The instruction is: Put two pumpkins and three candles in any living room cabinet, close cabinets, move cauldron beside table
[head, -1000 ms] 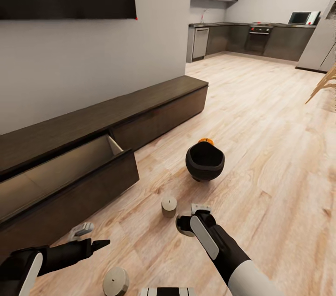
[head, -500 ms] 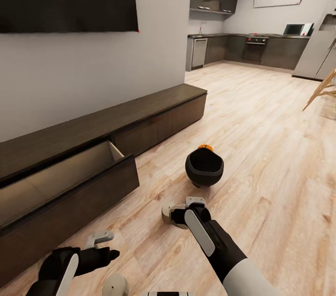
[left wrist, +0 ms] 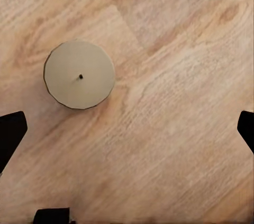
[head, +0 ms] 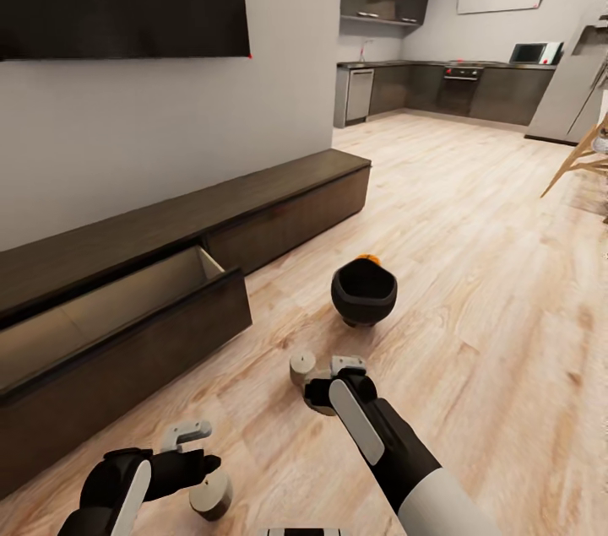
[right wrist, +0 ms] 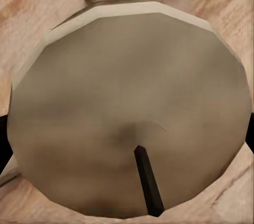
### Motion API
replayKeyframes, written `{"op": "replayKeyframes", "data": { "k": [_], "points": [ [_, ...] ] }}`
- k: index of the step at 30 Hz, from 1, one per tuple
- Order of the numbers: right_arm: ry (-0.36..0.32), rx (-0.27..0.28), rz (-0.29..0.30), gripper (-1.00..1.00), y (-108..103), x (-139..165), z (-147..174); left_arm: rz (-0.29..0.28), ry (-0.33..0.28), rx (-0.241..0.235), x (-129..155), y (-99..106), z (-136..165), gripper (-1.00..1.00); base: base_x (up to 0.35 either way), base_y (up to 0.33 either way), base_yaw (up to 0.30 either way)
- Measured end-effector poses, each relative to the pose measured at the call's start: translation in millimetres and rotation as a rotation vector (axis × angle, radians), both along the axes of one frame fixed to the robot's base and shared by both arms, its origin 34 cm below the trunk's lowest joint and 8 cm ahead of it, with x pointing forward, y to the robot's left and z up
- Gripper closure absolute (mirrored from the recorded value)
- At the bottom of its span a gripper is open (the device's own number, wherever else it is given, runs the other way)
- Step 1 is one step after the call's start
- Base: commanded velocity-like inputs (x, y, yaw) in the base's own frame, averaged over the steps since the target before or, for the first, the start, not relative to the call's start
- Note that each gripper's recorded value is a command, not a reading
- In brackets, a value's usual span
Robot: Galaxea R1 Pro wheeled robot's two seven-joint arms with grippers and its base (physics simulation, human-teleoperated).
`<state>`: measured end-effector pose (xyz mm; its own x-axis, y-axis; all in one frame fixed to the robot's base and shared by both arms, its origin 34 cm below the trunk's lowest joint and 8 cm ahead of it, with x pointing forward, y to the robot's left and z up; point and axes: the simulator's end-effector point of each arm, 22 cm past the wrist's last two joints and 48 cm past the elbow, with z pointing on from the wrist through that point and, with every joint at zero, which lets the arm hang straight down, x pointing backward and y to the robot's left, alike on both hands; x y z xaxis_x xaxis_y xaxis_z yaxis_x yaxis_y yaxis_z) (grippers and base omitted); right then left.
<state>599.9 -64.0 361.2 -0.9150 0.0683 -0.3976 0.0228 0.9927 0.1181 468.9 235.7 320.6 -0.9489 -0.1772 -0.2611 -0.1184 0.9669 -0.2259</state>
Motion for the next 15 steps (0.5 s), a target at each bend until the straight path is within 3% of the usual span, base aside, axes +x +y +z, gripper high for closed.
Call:
{"op": "replayKeyframes", "data": {
  "k": [12,15],
  "points": [
    [0.013,0.012,0.007,1.00,5,-2,-9,0.002,0.006,0.009,-1,2,-9,-1.00,-0.014,-0.003,0.000],
    [-0.020,0.050,0.044,1.00,26,-5,1,0.002,0.017,0.011,-3,3,-14,-1.00,0.000,0.000,0.000]
  ]
}}
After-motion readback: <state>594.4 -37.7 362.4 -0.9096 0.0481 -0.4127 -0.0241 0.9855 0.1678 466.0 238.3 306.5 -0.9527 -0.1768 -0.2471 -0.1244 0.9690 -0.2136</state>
